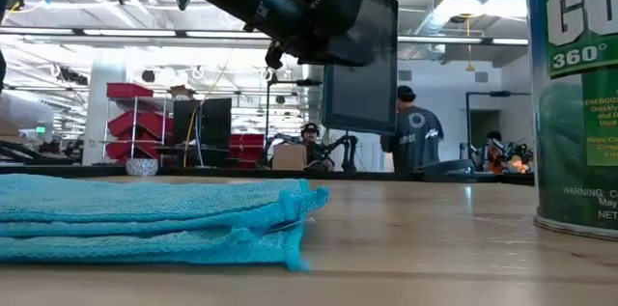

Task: Apply microfiber cloth
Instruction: Spray the front of the blue tablet with the spray bottle

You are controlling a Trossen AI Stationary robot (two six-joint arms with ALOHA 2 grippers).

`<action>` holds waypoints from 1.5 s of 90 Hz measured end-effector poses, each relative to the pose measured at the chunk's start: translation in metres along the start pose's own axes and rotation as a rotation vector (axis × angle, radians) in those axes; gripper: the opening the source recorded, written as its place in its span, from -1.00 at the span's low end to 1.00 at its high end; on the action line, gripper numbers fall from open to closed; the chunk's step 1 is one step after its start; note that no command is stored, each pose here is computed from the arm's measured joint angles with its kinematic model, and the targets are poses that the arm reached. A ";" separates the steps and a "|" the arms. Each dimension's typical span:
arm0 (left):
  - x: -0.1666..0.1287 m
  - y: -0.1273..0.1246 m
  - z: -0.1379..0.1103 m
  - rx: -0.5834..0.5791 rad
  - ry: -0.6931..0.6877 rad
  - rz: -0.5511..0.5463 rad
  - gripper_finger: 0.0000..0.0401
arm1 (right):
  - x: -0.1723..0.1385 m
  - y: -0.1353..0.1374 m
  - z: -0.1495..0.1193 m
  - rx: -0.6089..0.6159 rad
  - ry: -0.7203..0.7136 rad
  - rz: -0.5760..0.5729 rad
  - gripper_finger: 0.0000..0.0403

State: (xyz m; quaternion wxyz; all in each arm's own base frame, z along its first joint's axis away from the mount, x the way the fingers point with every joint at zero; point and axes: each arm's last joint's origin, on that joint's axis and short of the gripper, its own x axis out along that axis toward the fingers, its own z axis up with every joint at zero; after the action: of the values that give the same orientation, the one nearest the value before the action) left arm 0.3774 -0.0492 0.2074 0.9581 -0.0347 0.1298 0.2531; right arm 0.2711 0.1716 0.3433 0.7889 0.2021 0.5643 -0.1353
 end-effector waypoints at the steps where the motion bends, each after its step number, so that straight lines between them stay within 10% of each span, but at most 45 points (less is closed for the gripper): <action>1: 0.000 0.000 0.000 0.000 0.000 0.000 -1.00 | 0.000 0.000 0.000 0.000 0.000 0.000 -1.00; 135: -0.010 -0.016 -0.005 -0.067 0.009 -0.052 -1.00 | 0.011 0.004 0.001 -0.029 0.035 -0.015 -1.00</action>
State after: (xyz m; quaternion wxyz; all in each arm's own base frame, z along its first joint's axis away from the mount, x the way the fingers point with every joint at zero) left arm 0.3751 -0.0686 0.2050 0.9621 -0.0714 0.1245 0.2320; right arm 0.2776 0.1744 0.3341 0.7807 0.1888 0.5814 -0.1296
